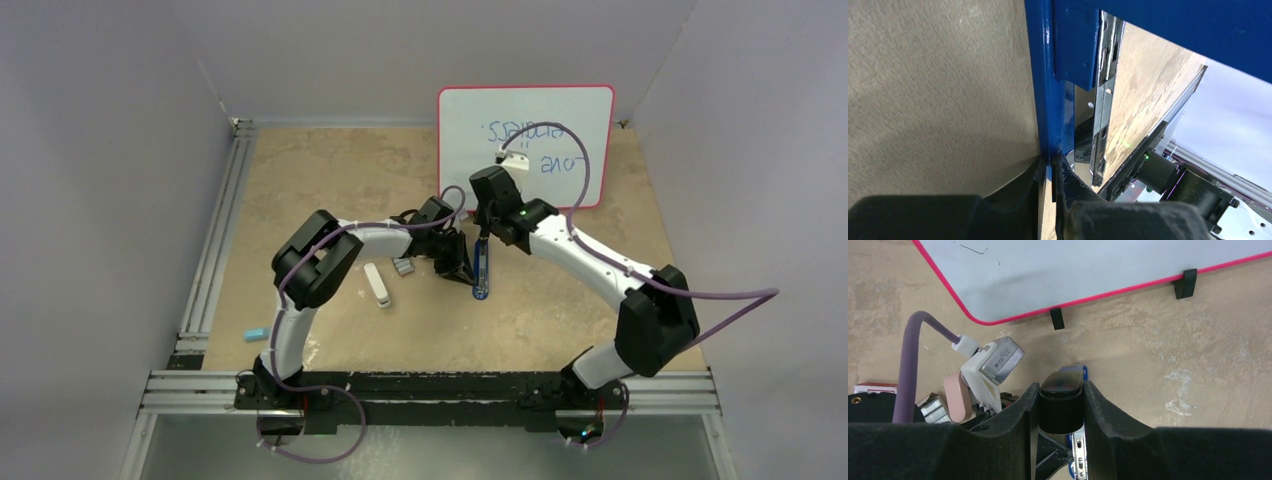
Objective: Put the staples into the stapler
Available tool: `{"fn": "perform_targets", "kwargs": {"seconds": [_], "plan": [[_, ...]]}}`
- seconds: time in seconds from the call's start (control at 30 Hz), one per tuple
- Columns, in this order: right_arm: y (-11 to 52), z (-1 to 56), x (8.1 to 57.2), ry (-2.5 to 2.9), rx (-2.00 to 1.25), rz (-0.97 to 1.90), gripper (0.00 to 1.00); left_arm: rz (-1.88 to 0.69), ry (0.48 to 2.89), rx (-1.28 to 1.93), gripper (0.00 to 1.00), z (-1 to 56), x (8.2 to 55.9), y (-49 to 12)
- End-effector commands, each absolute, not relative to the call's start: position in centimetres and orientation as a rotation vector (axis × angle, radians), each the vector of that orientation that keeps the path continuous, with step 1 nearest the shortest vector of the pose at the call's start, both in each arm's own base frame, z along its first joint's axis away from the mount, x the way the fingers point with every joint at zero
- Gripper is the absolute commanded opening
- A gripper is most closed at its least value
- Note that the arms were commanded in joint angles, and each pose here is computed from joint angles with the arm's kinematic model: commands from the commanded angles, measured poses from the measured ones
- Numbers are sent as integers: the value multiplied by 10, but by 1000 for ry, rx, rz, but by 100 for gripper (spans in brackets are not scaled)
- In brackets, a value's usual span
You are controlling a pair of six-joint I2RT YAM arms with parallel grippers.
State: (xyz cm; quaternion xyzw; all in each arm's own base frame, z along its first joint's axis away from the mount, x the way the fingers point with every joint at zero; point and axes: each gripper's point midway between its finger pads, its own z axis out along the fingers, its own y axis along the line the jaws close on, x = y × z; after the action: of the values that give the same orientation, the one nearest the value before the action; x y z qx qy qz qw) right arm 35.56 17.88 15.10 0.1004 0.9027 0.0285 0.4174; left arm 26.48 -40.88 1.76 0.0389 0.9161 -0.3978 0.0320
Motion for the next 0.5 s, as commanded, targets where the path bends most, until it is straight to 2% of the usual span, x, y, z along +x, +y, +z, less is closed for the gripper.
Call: {"fn": "perform_targets", "kwargs": {"seconds": [0.0,0.47], "plan": [[185,121,319,2402,349,127,9,-1030,2849,68,8,-23,275,-400],[172,97,299,2392,468,123,8,-1020,2854,69,8,-26,276,-400]]}}
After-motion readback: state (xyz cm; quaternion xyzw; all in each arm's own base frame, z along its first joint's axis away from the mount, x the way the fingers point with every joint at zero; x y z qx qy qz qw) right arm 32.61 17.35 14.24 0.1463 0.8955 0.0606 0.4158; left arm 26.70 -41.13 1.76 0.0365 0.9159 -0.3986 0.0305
